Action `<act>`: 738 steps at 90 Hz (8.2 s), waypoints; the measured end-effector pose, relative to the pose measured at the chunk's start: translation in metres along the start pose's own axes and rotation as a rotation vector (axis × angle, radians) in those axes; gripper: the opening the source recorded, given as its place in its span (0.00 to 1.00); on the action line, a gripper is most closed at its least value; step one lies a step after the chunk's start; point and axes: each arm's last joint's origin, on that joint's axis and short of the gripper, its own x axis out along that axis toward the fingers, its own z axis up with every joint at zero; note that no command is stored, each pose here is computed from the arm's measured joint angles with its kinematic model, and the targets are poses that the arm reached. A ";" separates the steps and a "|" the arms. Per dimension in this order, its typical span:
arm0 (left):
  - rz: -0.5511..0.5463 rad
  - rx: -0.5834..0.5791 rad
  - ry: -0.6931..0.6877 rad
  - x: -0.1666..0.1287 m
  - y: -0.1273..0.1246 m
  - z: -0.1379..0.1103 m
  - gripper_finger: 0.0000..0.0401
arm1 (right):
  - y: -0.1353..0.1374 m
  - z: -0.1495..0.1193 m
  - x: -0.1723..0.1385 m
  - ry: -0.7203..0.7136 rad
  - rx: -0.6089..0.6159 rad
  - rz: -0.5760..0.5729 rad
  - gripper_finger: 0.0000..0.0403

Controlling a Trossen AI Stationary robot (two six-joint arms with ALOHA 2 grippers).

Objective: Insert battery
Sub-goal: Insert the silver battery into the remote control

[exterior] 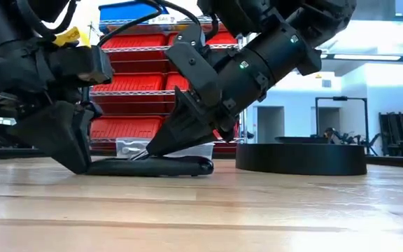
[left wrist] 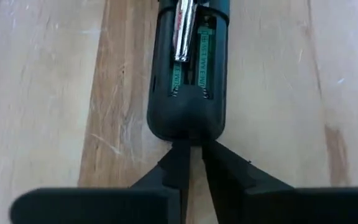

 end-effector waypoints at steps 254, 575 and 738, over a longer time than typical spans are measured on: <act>-0.006 -0.021 -0.026 0.000 -0.003 0.009 0.07 | -0.027 0.072 -0.060 0.249 -0.160 -0.014 0.26; 0.007 -0.032 -0.063 0.003 0.005 0.015 0.01 | -0.025 0.031 -0.004 0.178 -0.199 0.045 0.00; 0.006 -0.046 -0.067 0.003 0.006 0.016 0.01 | -0.015 0.050 -0.002 0.147 -0.136 0.124 0.00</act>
